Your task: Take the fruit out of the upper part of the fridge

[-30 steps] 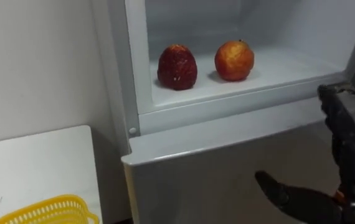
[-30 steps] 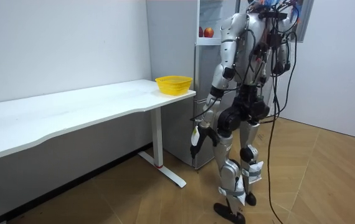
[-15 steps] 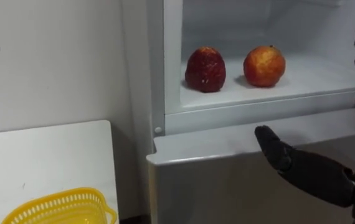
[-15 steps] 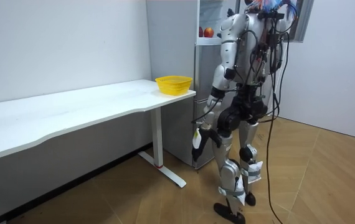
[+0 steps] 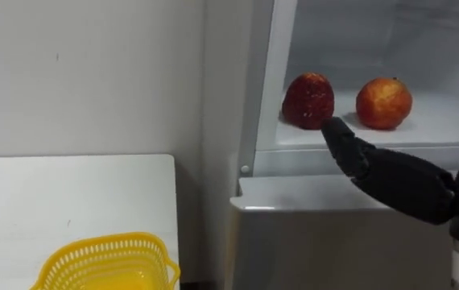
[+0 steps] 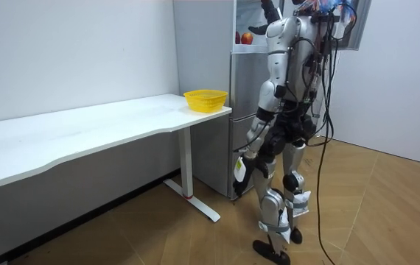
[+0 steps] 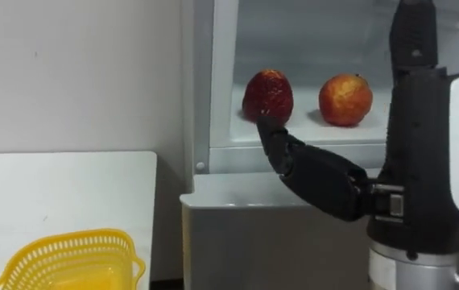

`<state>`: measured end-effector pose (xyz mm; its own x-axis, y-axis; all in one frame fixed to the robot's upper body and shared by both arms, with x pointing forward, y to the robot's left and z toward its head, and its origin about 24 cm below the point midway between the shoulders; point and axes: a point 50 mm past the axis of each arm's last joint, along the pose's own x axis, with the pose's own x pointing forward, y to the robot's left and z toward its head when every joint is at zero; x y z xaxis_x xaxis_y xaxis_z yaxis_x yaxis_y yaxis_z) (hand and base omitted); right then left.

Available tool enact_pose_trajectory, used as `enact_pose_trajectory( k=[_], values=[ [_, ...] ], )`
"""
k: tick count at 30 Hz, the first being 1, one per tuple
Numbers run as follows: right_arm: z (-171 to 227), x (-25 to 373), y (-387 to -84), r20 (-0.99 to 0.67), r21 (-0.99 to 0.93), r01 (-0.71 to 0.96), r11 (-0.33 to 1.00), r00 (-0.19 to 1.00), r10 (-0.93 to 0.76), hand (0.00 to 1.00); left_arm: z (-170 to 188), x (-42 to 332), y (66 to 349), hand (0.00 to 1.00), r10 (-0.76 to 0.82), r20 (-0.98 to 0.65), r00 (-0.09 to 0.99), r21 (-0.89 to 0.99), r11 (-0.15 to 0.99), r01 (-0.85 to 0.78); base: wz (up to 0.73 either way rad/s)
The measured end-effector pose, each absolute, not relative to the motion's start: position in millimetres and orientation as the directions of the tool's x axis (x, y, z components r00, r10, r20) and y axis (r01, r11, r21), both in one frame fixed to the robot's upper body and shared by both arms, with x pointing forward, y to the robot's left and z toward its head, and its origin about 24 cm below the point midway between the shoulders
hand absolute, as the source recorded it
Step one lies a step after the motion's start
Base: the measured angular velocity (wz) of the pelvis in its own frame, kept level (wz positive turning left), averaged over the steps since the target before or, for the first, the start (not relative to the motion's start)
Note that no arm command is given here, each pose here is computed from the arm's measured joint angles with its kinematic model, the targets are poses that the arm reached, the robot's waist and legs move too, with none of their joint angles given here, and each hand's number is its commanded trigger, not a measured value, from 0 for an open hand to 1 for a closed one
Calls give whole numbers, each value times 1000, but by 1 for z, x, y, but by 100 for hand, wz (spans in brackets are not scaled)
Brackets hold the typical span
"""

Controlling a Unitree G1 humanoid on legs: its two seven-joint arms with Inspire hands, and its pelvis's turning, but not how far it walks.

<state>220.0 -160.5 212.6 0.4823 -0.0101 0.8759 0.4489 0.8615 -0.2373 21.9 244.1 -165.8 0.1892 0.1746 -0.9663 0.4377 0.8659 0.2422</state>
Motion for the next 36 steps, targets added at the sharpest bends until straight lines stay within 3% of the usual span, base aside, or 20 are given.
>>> enact_pose_trajectory(
  k=[11,21,36],
  values=[
    [221,251,-173,856,-230,492,840,513,-66,0,-162,31,254,0,218,-952,216,293,854,429,4],
    [219,284,-176,787,-298,478,826,613,-70,0,-163,27,252,0,205,-961,184,266,860,435,9],
    [221,297,-179,751,-321,447,835,657,-63,0,-162,29,253,0,205,-961,187,267,866,422,0]
  ],
)
